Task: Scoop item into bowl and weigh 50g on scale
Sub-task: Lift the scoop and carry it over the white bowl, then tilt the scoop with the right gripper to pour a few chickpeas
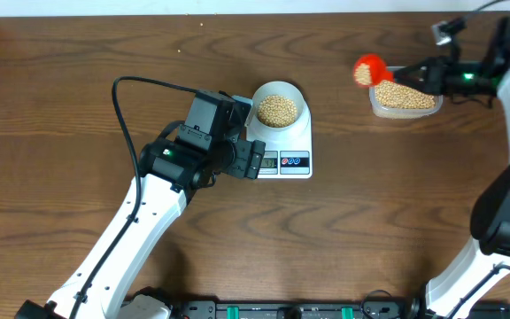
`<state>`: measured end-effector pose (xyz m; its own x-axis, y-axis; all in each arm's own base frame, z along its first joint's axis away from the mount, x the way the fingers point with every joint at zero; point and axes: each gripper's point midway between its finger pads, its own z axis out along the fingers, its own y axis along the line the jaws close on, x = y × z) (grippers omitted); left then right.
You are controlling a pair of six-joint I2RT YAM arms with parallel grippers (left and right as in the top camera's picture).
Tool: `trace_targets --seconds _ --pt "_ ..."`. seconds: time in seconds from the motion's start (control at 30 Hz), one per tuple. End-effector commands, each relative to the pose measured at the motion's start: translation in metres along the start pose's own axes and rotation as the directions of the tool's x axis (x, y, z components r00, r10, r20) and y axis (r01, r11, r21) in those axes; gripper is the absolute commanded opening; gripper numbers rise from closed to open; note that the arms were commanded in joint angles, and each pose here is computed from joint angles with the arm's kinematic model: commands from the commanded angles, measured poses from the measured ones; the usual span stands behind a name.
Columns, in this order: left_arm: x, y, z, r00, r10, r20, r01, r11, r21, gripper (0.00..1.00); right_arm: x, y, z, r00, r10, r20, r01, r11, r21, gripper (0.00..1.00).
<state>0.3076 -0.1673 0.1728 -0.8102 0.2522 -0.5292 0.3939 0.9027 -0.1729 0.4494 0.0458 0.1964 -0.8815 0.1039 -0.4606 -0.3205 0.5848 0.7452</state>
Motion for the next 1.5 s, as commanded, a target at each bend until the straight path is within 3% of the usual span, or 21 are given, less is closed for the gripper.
trace_targets --seconds 0.0,0.33,0.97,1.47 --pt "0.0 0.0 -0.005 1.0 0.007 0.011 -0.008 1.0 0.007 0.88 0.002 0.032 0.023 0.999 -0.043 -0.026 0.041 0.994 -0.098 0.01" --pt "0.0 0.0 -0.005 1.0 0.007 0.011 -0.008 1.0 0.007 0.88 0.015 0.08 0.077 0.988 -0.108 -0.112 0.087 0.981 -0.173 0.01" --pt "0.0 0.0 -0.005 1.0 0.007 0.012 -0.008 1.0 0.007 0.88 0.04 0.084 0.135 0.955 -0.191 -0.227 0.206 0.977 0.044 0.01" --pt "0.0 0.0 -0.005 1.0 0.007 0.012 -0.008 1.0 0.007 0.88 0.048 0.088 0.151 0.932 -0.248 -0.265 0.292 0.946 0.141 0.01"
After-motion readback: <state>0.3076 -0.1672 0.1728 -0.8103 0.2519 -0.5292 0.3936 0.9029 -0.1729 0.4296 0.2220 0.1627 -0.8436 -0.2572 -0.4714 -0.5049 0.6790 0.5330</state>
